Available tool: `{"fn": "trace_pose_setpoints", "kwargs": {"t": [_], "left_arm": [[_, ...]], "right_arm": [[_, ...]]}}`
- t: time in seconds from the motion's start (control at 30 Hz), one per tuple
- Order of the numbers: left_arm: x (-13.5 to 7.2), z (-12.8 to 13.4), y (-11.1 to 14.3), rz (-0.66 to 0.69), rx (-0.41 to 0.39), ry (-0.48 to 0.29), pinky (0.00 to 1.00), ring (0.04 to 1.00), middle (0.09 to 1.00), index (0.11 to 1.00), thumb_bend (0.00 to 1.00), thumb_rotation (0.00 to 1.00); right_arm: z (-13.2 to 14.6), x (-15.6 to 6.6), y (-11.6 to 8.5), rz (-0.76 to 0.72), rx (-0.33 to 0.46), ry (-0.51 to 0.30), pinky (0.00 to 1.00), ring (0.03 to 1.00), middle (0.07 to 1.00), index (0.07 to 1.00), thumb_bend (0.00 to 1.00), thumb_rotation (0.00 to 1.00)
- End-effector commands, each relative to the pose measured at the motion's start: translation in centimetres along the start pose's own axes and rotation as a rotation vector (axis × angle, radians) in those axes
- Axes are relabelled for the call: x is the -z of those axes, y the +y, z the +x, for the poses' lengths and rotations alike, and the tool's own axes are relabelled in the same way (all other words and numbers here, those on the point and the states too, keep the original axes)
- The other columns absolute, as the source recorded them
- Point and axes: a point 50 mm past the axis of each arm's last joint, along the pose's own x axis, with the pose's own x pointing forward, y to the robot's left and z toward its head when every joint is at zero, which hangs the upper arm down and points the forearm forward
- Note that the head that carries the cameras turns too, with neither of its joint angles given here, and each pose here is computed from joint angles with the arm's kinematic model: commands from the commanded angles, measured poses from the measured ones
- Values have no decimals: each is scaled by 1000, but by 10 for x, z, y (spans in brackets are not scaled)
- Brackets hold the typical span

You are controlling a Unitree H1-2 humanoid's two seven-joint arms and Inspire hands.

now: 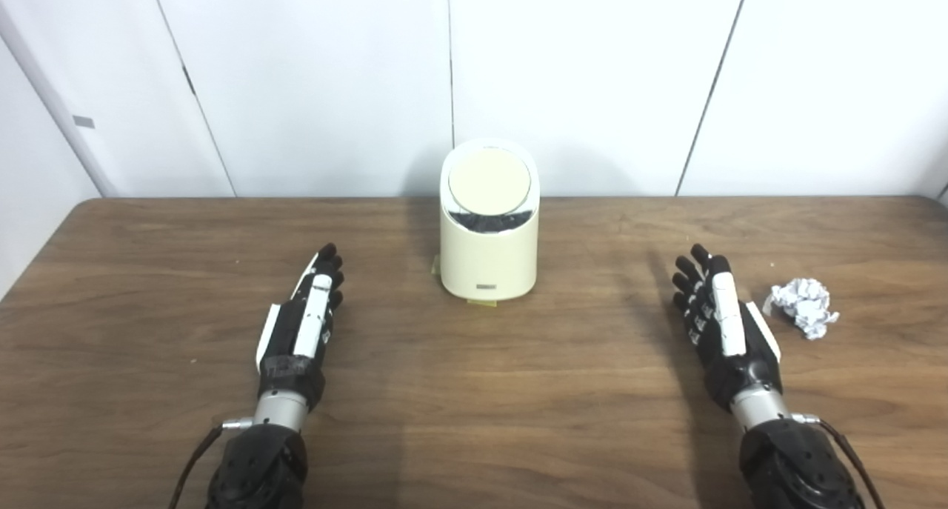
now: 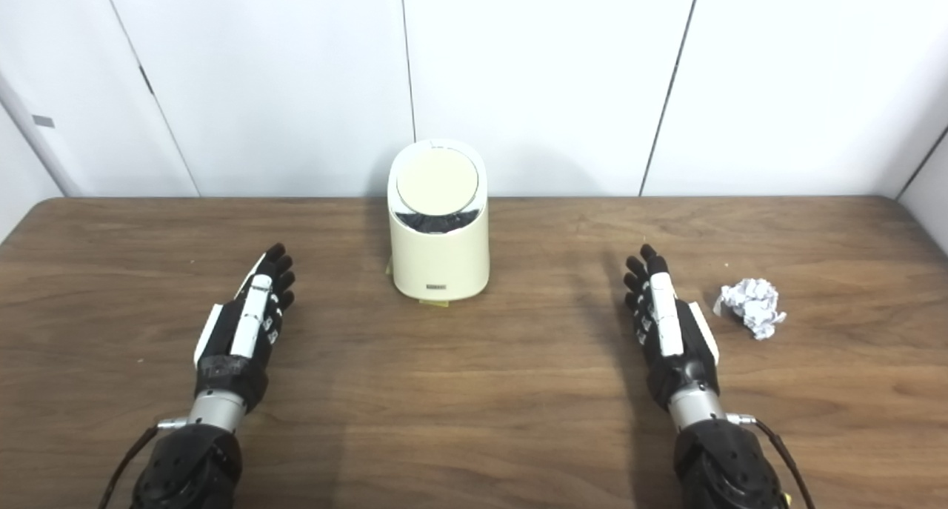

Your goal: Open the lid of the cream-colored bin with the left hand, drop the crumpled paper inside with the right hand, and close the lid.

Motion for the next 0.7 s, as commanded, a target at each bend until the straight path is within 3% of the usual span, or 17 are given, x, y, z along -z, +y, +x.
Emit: {"fn": "trace_pose_setpoints", "kwargs": {"t": [0.0,0.6,0.67], "left_arm": [[-22,7,-4,14,24,-89,1000,983,967,1000,377,814],[-25,6,-2,19,27,-91,1000,987,972,1000,383,780],[-27,4,-1,27,39,-93,1000,992,975,1000,399,679]], "right_arm": [[4,-15,1,-9,-22,-61,1000,980,968,1000,594,933],[3,-16,3,-9,-23,-62,1000,978,970,1000,594,944],[1,-16,3,-7,-25,-62,1000,980,971,1000,597,938]]}}
